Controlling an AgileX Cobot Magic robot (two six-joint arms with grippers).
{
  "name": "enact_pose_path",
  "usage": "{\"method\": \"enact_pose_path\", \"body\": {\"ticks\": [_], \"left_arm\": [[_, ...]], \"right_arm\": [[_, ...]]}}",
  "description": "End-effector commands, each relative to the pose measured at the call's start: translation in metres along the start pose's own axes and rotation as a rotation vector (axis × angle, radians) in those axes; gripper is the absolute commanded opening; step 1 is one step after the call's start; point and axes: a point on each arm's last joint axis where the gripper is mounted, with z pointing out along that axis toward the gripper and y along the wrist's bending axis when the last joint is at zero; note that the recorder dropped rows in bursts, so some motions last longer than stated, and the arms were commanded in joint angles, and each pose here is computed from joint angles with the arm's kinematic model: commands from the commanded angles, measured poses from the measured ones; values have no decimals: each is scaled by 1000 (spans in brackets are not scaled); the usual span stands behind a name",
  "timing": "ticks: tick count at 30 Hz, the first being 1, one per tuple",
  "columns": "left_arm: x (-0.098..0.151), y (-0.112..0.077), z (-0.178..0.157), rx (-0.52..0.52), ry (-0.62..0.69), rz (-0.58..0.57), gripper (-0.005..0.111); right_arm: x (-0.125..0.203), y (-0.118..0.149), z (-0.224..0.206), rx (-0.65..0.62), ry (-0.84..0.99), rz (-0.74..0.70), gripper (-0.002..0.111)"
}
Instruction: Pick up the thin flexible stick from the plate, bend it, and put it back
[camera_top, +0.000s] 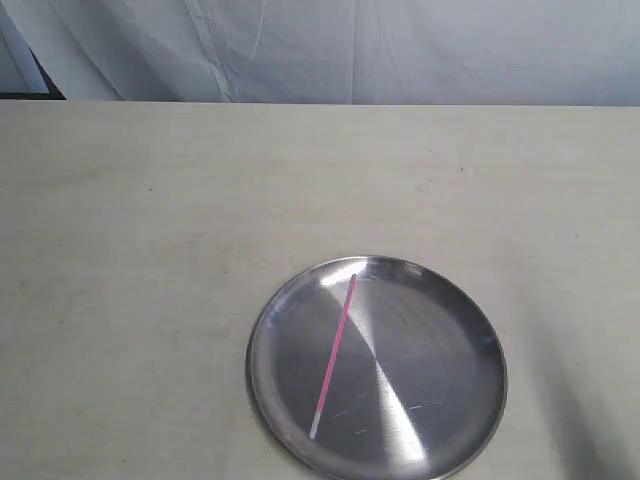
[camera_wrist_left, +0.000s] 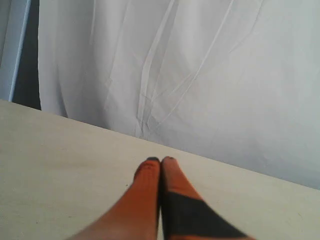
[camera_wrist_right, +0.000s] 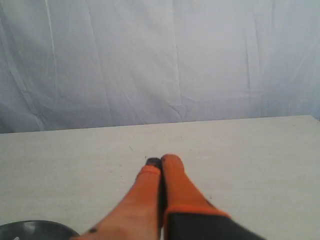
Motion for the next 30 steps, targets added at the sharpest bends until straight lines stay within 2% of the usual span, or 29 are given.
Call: {"method": "enact_pose_path", "body": {"ticks": [1, 2, 3, 6, 7, 9, 15, 17, 20, 22, 25, 27, 30], "left_arm": [[-1, 0, 0, 1, -3, 6, 0], [-1, 0, 0, 1, -3, 6, 0], [-1, 0, 0, 1, -3, 6, 0], [-1, 0, 0, 1, -3, 6, 0], [-1, 0, 0, 1, -3, 6, 0], [-1, 0, 0, 1, -3, 6, 0], [-1, 0, 0, 1, -3, 6, 0], [-1, 0, 0, 1, -3, 6, 0], [-1, 0, 0, 1, -3, 6, 0], [-1, 0, 0, 1, -3, 6, 0], [-1, 0, 0, 1, -3, 6, 0], [-1, 0, 0, 1, -3, 6, 0], [-1, 0, 0, 1, -3, 6, 0]], "right_arm": [[-3, 0, 0, -4, -49, -3, -1], [-8, 0, -1, -4, -103, 4, -1], [-14, 0, -2, -12, -173, 121, -1], [-30, -7, -6, -53, -364, 725, -1], [-33, -10, -7, -60, -410, 862, -1], [-39, -17, -11, -57, -520, 991, -1], [-54, -28, -25, -48, -784, 1018, -1], [-55, -29, -26, -95, -804, 1109, -1], [-52, -26, -22, -136, -741, 1218, -1], [-47, -22, -17, -111, -648, 1158, -1], [-43, -19, -14, -60, -575, 973, -1], [-45, -20, -15, -61, -605, 965, -1], [-51, -21, -20, -132, -697, 1079, -1]]}}
